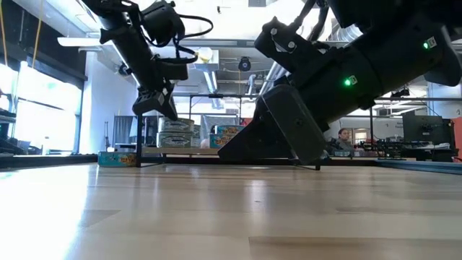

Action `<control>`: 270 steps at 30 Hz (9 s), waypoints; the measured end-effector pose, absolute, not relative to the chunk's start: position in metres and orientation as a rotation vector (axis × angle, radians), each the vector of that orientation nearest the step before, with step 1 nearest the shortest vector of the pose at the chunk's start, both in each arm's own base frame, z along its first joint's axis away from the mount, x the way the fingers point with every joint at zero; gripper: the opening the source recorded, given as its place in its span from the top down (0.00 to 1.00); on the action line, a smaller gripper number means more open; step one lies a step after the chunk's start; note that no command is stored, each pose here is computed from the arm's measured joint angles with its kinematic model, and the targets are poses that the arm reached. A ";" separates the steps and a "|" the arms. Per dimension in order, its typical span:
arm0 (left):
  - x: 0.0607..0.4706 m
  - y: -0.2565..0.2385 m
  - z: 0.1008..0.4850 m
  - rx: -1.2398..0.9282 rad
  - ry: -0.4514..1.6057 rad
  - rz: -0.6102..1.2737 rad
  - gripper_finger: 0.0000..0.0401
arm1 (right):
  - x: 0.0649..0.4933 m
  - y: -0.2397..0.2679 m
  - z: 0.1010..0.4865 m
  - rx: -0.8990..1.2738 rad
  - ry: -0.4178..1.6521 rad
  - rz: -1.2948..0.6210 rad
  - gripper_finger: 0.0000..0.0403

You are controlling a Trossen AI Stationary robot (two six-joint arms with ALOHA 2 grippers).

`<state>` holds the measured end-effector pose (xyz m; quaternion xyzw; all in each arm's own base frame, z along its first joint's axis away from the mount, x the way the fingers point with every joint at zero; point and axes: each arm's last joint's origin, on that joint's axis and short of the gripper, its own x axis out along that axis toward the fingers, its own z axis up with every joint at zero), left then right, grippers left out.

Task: Stack canned seafood by type on shelf
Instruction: Stack the green blue tuna can on the other green tuna can on the shelf, then stack the yellow blue tuna can on top of the yellow blue tuna can on the shelf

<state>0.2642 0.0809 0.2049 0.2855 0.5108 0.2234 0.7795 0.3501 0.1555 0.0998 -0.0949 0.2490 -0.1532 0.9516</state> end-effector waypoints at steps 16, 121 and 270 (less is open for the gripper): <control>0.257 0.047 0.231 0.627 0.971 0.524 0.73 | 0.350 0.155 0.100 -0.193 0.506 -0.312 0.41; 0.228 -0.112 0.164 0.261 0.746 -0.166 1.00 | 0.375 0.112 0.076 0.086 0.563 -0.195 0.41; 0.262 -0.088 0.124 0.642 0.792 -0.217 0.68 | 0.366 0.173 0.140 -0.123 0.471 -0.303 0.36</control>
